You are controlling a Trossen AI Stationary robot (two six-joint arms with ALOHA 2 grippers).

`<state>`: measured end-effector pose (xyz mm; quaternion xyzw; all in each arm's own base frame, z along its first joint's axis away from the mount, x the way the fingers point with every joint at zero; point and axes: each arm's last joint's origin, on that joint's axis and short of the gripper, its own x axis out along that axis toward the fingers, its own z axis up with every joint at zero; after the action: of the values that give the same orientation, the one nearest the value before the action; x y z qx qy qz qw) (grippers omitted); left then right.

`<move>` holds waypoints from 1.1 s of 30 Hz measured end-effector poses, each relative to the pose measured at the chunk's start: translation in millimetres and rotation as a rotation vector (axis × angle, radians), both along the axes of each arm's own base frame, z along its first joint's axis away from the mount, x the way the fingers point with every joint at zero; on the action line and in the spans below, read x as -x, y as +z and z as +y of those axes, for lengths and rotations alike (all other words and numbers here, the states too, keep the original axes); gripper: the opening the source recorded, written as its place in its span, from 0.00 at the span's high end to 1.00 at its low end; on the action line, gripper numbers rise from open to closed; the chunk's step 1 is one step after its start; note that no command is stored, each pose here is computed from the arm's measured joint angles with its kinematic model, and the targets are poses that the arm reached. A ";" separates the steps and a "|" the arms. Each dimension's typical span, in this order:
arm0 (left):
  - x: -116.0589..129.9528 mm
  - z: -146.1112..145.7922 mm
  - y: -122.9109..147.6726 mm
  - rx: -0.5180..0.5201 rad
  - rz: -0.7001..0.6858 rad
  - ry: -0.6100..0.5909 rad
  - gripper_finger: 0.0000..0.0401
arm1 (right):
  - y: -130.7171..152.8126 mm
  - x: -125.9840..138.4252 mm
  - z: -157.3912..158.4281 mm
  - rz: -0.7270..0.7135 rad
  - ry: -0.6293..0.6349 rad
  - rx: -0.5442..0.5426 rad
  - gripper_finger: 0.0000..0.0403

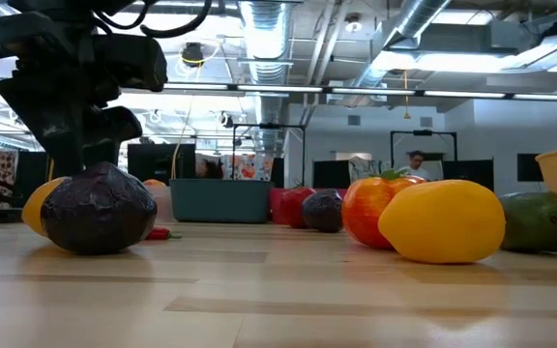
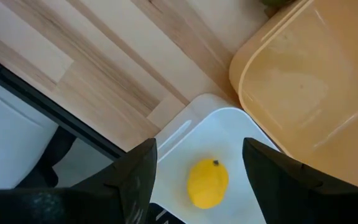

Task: Sort produce into baskets
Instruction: Put the lemon into the white bin

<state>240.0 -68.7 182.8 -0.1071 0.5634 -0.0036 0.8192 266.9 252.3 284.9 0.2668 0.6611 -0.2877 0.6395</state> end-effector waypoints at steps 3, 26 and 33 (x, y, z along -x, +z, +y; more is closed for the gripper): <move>-0.2 -1.7 -1.4 -0.018 0.000 0.001 0.33 | 0.0 0.0 0.0 0.000 0.000 0.000 0.34; -7.0 -6.2 -26.7 -0.042 0.097 -0.047 0.45 | 0.5 -4.2 -4.4 -0.090 0.096 0.100 0.34; -9.9 3.4 12.6 -0.036 -0.061 -0.072 0.43 | 1.7 -19.5 -16.1 -0.215 0.305 0.255 0.34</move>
<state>249.9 -65.3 195.4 -0.0716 0.5418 -0.0262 0.8370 286.5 236.2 286.7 0.1097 0.5801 -0.2387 0.7710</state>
